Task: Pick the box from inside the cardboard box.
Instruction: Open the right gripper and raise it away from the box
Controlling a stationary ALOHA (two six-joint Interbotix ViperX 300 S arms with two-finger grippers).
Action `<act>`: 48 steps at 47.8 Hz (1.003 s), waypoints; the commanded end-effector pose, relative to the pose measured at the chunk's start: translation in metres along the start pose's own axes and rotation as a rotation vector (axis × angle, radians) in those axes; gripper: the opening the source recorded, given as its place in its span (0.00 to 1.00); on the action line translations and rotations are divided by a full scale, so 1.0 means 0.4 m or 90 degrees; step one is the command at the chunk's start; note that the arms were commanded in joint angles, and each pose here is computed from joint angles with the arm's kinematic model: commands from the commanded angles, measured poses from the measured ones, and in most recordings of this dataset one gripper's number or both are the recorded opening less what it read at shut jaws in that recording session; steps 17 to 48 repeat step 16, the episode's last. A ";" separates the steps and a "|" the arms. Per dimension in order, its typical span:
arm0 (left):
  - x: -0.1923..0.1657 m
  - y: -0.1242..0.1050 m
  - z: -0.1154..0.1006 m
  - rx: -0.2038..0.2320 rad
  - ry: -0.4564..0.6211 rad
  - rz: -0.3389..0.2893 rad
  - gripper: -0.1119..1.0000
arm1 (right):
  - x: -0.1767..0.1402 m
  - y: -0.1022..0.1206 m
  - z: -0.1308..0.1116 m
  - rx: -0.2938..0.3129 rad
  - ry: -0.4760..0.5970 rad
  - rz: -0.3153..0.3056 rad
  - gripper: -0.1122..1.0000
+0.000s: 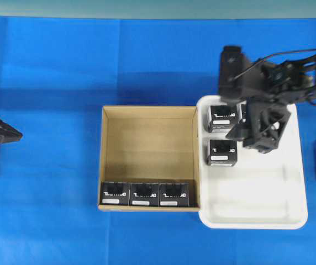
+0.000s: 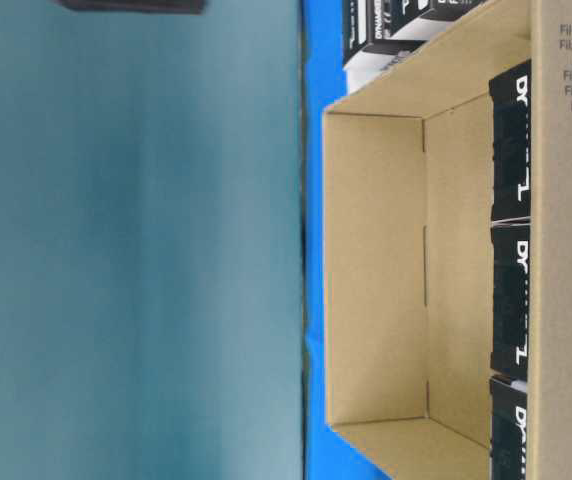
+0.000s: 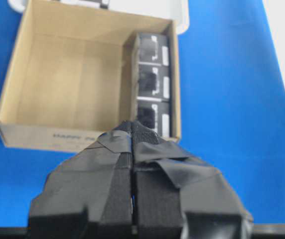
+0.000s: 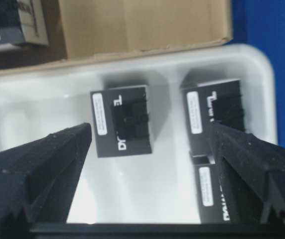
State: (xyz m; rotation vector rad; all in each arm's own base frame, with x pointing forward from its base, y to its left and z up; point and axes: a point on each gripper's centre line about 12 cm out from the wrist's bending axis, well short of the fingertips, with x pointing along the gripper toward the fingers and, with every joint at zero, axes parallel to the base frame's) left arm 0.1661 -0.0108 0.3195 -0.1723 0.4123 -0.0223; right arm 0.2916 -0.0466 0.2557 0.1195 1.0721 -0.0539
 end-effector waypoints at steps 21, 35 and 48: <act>-0.007 -0.004 0.024 0.001 -0.017 -0.003 0.04 | -0.066 0.005 -0.039 0.003 -0.071 -0.007 0.95; -0.007 -0.004 0.024 0.001 -0.017 -0.003 0.04 | -0.066 0.005 -0.039 0.003 -0.071 -0.007 0.95; -0.007 -0.004 0.024 0.001 -0.017 -0.003 0.04 | -0.066 0.005 -0.039 0.003 -0.071 -0.007 0.95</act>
